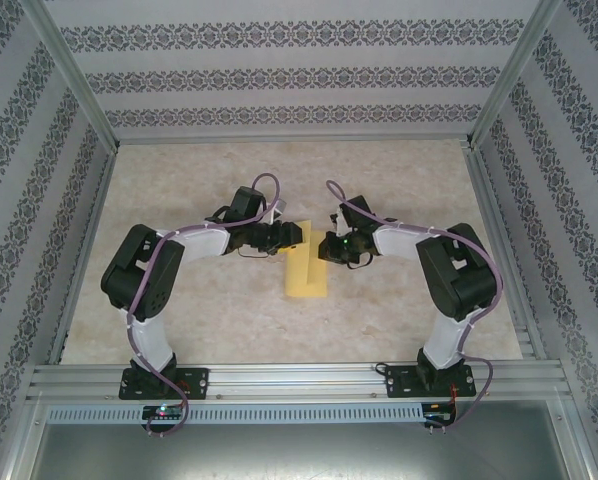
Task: Fold a paper plane with a square sheet of paper (fold left side to right side)
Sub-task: First fold in half a square sheet of paper at the center of the table.
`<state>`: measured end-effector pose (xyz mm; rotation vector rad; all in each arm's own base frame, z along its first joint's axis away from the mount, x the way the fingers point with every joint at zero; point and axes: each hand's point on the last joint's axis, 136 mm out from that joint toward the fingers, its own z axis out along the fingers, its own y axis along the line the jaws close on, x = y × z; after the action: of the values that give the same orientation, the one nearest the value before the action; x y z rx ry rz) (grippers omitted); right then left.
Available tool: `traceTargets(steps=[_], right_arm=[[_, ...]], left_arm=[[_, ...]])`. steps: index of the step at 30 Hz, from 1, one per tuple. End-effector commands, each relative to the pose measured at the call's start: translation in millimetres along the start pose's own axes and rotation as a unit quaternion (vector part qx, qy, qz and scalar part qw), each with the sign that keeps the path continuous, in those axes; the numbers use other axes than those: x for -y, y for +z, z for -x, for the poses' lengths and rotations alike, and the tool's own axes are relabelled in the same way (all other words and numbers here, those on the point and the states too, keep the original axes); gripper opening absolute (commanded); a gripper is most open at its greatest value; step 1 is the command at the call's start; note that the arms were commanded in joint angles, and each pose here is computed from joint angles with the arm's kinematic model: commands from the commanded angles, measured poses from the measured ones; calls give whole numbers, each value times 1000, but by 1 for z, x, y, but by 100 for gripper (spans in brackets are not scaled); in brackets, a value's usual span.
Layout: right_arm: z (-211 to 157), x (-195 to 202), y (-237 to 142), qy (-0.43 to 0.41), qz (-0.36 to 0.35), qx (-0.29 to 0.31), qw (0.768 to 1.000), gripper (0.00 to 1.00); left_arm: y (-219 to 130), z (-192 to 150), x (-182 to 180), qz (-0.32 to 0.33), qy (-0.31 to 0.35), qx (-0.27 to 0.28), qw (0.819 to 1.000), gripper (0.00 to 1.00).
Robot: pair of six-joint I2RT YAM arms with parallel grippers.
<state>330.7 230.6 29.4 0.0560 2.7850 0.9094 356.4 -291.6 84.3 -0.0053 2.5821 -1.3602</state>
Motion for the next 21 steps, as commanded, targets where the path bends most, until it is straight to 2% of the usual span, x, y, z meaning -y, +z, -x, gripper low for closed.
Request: traceTargets(steps=[1, 6, 12, 16, 21], right_arm=[[14, -19, -31, -4, 33, 35, 999, 16], [16, -40, -56, 7, 92, 58, 994, 32], [2, -59, -51, 34, 143, 32, 989, 44], [-3, -59, -40, 43, 146, 17, 988, 42], [-6, -57, -29, 53, 145, 3, 988, 28]], left_arm=[[4, 12, 12, -10, 19, 14, 1000, 41], [8, 11, 8, 0, 19, 12, 1000, 29], [11, 8, 5, 6, 20, 8, 1000, 27], [12, 7, 4, 8, 21, 6, 1000, 26], [12, 6, 6, 7, 22, 5, 1000, 26]])
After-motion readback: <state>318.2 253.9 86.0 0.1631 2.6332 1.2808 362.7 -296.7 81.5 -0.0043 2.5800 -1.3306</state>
